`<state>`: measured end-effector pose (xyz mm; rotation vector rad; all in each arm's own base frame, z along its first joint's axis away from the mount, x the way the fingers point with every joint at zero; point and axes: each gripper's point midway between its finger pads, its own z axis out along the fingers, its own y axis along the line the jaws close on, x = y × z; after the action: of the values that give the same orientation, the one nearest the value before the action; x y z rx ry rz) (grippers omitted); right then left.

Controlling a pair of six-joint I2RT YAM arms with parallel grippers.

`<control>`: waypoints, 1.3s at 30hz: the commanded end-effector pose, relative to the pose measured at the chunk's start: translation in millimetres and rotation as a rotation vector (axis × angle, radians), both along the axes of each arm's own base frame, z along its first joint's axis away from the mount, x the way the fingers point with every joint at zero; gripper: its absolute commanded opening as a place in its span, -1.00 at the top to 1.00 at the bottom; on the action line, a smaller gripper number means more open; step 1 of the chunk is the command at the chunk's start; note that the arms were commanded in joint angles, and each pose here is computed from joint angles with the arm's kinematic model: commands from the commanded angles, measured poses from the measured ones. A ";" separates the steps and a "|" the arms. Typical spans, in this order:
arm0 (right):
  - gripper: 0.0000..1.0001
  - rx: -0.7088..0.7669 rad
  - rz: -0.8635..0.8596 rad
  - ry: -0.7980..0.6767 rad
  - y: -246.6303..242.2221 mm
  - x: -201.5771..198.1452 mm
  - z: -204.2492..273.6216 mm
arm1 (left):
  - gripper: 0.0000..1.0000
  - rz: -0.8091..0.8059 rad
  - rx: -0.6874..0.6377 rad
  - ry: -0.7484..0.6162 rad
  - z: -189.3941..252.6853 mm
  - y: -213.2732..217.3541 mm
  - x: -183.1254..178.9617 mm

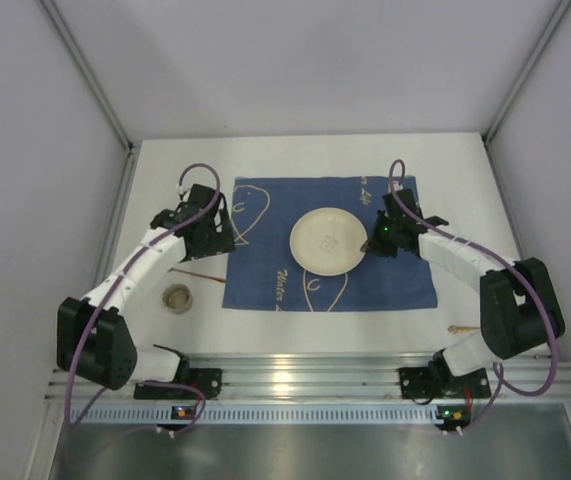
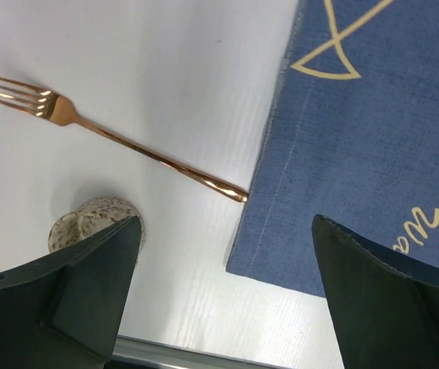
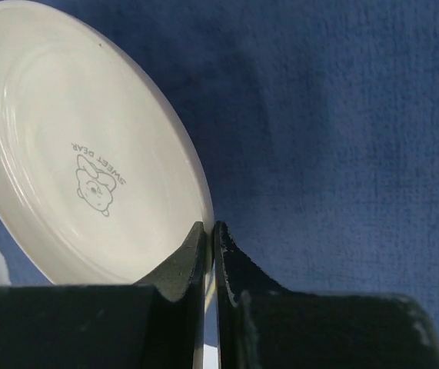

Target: Set the dinner table for one person

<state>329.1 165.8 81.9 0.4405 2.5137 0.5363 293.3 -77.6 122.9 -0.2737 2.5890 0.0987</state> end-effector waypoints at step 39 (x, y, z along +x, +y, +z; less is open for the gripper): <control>-0.71 -0.109 0.121 -0.023 -7.0 -29.4 31.2 | -0.59 0.539 -0.320 0.100 -51.8 80.1 -38.9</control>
<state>296.5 156.6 107.4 0.2892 2.5406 0.4629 246.0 13.0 65.6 -1.1052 2.5799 -0.0040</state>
